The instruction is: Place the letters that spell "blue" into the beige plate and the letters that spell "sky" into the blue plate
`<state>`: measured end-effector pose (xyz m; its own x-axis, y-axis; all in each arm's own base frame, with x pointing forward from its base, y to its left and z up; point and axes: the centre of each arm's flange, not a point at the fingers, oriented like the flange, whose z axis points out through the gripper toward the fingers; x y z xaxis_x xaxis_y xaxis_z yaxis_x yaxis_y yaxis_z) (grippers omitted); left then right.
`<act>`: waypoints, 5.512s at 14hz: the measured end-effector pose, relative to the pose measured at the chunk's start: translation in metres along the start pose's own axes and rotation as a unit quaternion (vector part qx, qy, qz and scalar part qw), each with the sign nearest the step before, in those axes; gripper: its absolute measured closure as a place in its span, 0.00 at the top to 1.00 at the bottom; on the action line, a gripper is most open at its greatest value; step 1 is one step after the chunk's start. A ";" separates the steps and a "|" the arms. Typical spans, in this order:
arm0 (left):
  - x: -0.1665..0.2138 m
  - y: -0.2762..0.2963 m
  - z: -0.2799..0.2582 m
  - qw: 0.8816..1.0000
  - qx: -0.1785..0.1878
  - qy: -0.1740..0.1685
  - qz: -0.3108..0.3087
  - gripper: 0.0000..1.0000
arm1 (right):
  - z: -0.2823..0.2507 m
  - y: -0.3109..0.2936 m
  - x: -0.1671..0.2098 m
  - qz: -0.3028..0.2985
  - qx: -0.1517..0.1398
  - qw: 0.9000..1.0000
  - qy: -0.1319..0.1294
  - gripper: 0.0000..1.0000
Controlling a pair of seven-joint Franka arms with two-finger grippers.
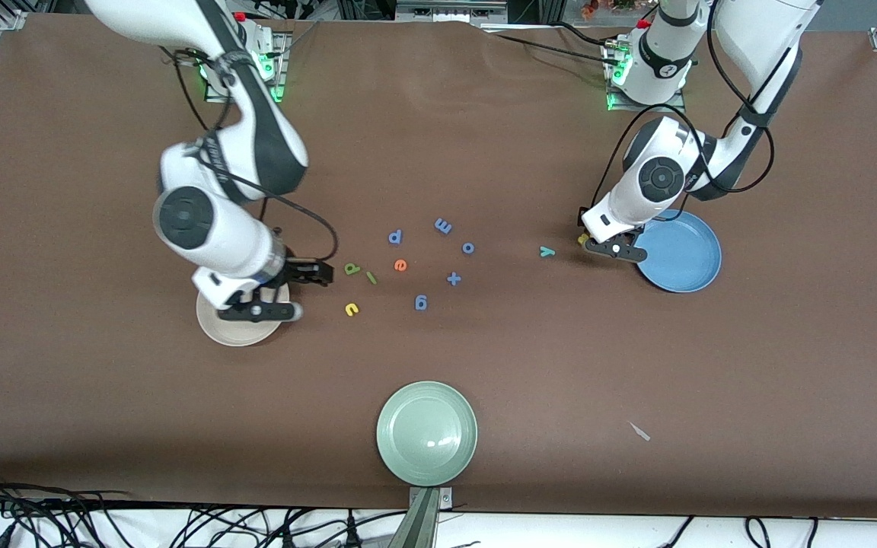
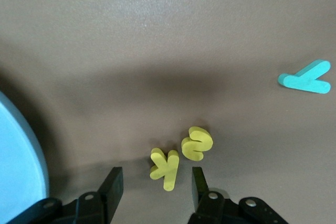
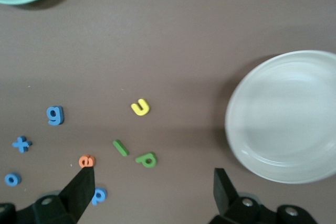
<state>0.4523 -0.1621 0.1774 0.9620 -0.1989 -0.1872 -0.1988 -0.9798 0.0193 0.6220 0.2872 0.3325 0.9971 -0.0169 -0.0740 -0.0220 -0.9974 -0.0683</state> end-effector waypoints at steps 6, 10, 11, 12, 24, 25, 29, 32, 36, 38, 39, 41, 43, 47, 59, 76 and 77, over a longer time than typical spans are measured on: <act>-0.001 0.001 0.001 1.000 0.000 -0.001 0.003 0.53 | 0.090 -0.033 -0.026 0.017 -0.026 0.999 0.009 1.00; -0.002 0.003 0.001 1.000 0.000 -0.002 0.006 0.52 | 0.122 -0.014 -0.037 0.025 -0.032 0.999 0.014 1.00; -0.002 0.003 0.001 1.000 0.000 -0.002 0.006 0.52 | 0.130 -0.009 -0.042 0.026 -0.033 0.999 0.013 1.00; -0.002 0.003 0.001 1.000 0.000 -0.002 0.007 0.52 | 0.137 -0.007 -0.046 0.026 -0.034 0.999 0.012 1.00; -0.005 0.004 0.006 1.000 0.003 -0.007 0.016 0.44 | 0.163 -0.025 -0.099 -0.036 -0.050 0.998 0.020 1.00; -0.005 0.005 0.007 1.000 0.004 -0.007 0.019 0.41 | 0.164 -0.025 -0.101 -0.044 -0.055 0.997 0.022 1.00; -0.005 0.005 0.008 1.000 0.004 -0.008 0.020 0.33 | 0.163 -0.026 -0.100 -0.073 -0.055 0.995 0.029 1.00; -0.005 0.004 0.008 1.000 0.004 -0.007 0.020 0.22 | 0.163 -0.027 -0.098 -0.090 -0.053 0.994 0.041 1.00; -0.004 0.002 0.007 1.000 0.003 -0.005 0.018 0.22 | 0.171 -0.024 -0.097 -0.103 -0.051 0.992 0.049 1.00; -0.002 0.001 0.006 1.000 0.003 -0.003 0.016 0.22 | 0.174 -0.024 -0.097 -0.103 -0.051 0.992 0.049 1.00; -0.001 -0.001 0.004 1.000 0.002 0.000 0.014 0.22 | 0.176 -0.023 -0.098 -0.103 -0.052 0.992 0.049 1.00; 0.006 -0.011 -0.007 1.000 0.002 0.012 0.003 0.22 | 0.176 -0.023 -0.097 -0.103 -0.052 0.992 0.049 0.95; 0.015 -0.027 -0.023 1.000 0.005 0.014 -0.014 0.22 | 0.172 -0.024 -0.097 -0.103 -0.050 0.992 0.052 0.77; 0.033 -0.039 -0.066 0.999 0.017 -0.019 -0.022 0.22 | 0.169 -0.024 -0.096 -0.103 -0.049 0.992 0.054 0.59; 0.012 -0.170 -0.049 0.997 -0.021 -0.072 -0.012 0.22 | 0.150 -0.021 -0.079 -0.099 -0.047 0.992 0.069 0.50; 0.037 -0.048 -0.073 0.991 -0.047 -0.001 -0.123 0.60 | 0.161 -0.049 -0.036 -0.022 -0.046 0.996 0.075 0.73; 0.037 -0.035 -0.071 0.993 -0.049 0.009 -0.111 0.61 | 0.163 -0.049 -0.036 -0.017 -0.047 0.996 0.073 0.73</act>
<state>0.5081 -0.1361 0.2394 0.9833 0.0224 -0.1807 0.0364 -0.9966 0.0746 0.5749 0.3479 0.1766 0.9973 0.0143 0.0727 0.0125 -0.9996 0.0250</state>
